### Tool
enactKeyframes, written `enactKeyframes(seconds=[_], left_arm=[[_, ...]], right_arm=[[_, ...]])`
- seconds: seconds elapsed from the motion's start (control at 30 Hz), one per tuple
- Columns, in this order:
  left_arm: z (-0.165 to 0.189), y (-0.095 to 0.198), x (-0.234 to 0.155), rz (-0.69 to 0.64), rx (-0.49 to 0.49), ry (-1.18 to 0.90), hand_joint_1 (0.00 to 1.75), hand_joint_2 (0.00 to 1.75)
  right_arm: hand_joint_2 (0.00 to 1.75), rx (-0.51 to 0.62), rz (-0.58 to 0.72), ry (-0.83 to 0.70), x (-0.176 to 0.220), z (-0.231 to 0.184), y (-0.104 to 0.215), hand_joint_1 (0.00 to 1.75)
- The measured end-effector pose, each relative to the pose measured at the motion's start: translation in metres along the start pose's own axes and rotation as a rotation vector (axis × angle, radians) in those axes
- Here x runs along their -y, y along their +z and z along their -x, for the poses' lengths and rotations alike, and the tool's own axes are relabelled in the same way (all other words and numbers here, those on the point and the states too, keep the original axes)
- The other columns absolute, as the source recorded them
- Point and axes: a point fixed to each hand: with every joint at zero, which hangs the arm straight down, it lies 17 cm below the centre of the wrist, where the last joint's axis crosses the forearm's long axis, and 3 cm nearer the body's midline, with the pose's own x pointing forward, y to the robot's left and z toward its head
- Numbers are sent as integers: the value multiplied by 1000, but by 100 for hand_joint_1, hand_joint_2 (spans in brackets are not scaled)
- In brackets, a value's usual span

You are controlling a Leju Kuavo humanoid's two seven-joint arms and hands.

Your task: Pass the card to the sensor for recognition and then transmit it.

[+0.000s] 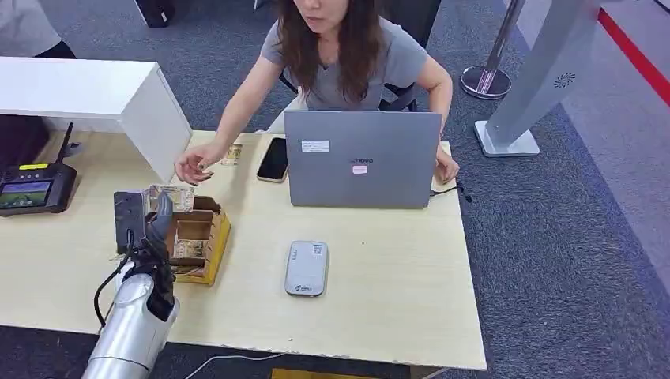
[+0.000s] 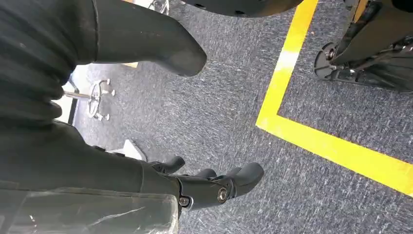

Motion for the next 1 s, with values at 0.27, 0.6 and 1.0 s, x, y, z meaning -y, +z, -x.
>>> enactKeyframes(seconds=[0.27,0.6,1.0], left_arm=[[-16,-10,0,30,59,-26,175,175],[-37,-19,12,69,97,21,175,175],[-74,-39,25,90,161,25,175,175]], right_arm=[[175,2,-10,18,-2,0,0,0],[175,3,-16,32,-4,-1,1,0],[175,10,-17,41,-4,-5,1,0]])
